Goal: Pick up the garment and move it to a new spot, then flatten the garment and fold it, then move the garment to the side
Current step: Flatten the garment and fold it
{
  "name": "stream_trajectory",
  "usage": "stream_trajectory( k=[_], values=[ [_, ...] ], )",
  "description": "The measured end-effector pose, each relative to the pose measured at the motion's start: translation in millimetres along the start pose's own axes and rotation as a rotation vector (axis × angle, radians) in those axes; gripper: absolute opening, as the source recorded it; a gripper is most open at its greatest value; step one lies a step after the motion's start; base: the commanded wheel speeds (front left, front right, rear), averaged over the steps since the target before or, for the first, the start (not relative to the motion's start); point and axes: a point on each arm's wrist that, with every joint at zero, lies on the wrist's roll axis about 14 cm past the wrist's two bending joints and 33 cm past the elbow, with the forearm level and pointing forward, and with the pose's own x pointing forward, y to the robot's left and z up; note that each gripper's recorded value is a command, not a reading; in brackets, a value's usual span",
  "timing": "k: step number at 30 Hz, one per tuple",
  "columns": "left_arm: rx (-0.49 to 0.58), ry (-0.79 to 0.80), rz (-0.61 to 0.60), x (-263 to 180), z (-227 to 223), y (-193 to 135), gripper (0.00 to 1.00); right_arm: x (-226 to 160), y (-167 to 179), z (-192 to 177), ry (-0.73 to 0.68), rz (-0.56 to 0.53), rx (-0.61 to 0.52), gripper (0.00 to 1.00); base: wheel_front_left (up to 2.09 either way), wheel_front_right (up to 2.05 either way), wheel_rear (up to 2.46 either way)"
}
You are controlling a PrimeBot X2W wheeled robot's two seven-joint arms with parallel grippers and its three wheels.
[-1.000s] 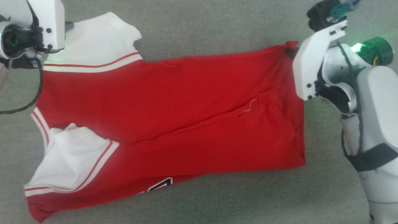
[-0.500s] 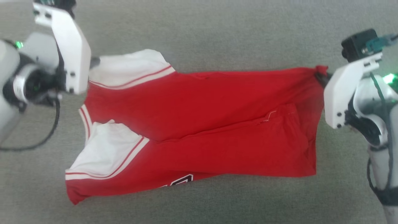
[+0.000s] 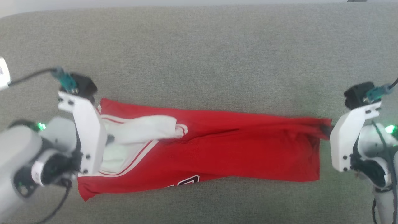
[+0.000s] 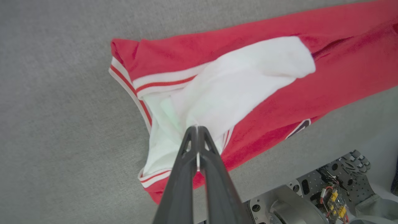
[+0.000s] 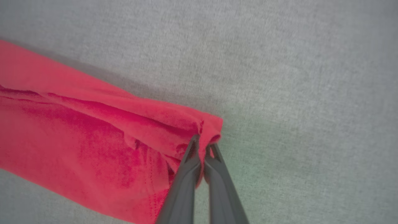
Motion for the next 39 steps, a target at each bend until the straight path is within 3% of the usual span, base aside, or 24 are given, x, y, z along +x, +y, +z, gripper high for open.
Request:
stream_trajectory(
  k=[8, 9, 11, 12, 13, 14, 25, 39],
  values=[
    [-0.087, 0.103, -0.026, 22, -47, 0, 0.0, 8, 10, -36, 0.096, 0.032, 0.056, 0.0, 0.0, 0.0, 0.0],
    [-0.091, 0.101, -0.026, 25, -49, 1, 0.24, 10, 10, -38, 0.102, 0.033, 0.06, 0.0, 0.0, 0.0, 0.0],
    [-0.119, 0.091, -0.018, 30, -51, 5, 0.24, 11, 9, -38, 0.096, 0.029, 0.06, 0.0, 0.0, 0.0, 0.0],
    [-0.126, 0.093, -0.016, 32, -53, 7, 0.29, 11, 10, -38, 0.095, 0.029, 0.056, 0.13, 0.0, 0.0, 0.0],
    [-0.13, 0.091, -0.012, 33, -56, 9, 0.55, 11, 11, -36, 0.085, 0.03, 0.046, 0.47, 0.0, 0.0, 0.0],
    [-0.13, 0.074, -0.011, 34, -54, 9, 1.0, 10, 11, -33, 0.074, 0.029, 0.045, 1.0, 0.0, 0.0, 0.0],
    [-0.146, -0.14, -0.009, 19, -44, 7, 1.0, -10, 17, -17, -0.01, 0.057, 0.021, 1.0, 0.0, 0.0, 0.0],
    [-0.123, -0.686, 0.174, -33, -16, 47, 1.0, -19, 1, -28, 0.055, 0.023, 0.044, 1.0, 0.0, 0.0, 0.0]
  ],
)
